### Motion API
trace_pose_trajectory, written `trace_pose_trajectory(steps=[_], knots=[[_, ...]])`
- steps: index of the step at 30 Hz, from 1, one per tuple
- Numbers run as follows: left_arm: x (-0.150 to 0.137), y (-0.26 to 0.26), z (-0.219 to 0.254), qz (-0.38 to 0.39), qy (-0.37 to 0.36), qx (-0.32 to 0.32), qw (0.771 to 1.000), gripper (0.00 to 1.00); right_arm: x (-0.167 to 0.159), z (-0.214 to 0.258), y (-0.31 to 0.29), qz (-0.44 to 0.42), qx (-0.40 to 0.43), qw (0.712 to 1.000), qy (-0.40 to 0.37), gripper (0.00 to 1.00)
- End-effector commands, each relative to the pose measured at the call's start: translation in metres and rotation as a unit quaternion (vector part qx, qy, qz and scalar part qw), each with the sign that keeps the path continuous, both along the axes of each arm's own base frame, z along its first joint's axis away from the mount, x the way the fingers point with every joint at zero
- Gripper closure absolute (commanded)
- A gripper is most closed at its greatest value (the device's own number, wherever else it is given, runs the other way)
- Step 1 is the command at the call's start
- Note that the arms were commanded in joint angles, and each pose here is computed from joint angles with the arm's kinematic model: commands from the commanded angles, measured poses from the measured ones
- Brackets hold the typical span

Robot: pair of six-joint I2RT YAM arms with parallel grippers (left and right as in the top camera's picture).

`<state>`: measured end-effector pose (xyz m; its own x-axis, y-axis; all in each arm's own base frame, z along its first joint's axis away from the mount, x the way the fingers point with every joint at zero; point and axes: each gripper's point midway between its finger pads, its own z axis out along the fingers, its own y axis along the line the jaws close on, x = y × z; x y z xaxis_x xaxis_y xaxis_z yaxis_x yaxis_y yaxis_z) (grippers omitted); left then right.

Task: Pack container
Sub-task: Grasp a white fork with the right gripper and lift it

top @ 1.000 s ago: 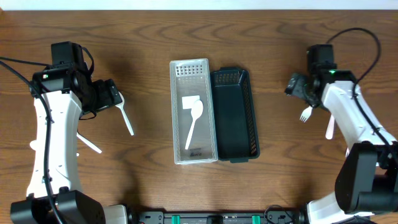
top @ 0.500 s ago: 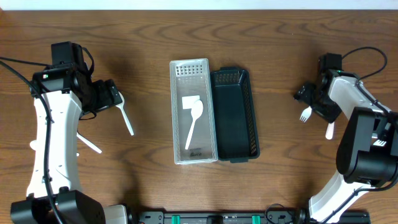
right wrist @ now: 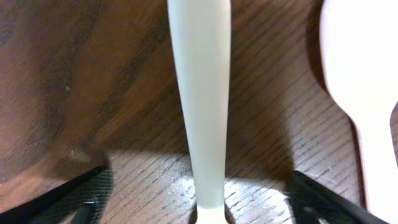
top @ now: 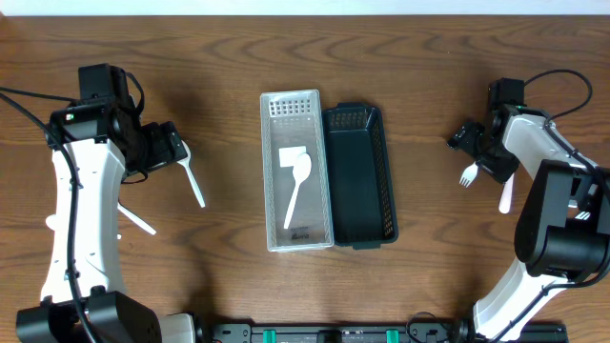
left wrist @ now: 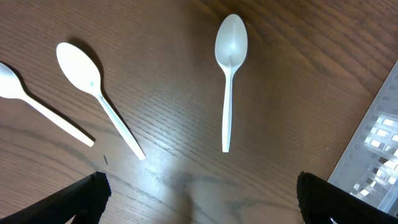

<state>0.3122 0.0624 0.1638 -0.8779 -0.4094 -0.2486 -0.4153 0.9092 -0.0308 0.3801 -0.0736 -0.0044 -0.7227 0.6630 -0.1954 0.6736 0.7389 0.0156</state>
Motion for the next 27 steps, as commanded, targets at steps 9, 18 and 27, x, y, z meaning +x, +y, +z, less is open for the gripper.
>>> trace_pose_trajectory(steps=[9, 18, 27], knots=[[-0.001, 0.003, 0.001, -0.004, 0.0, 0.006, 1.0, 0.02, -0.017, -0.022, 0.007, 0.004, 0.019, 0.999, 0.044, 0.6], [-0.001, 0.003, 0.001, -0.005, 0.0, 0.006, 1.0, 0.02, -0.017, -0.022, 0.007, 0.004, 0.019, 0.999, 0.043, 0.99], [-0.001, 0.003, 0.001, -0.011, 0.001, 0.008, 1.0, 0.02, -0.001, 0.022, 0.009, 0.046, -0.004, 0.999, -0.006, 0.99]])
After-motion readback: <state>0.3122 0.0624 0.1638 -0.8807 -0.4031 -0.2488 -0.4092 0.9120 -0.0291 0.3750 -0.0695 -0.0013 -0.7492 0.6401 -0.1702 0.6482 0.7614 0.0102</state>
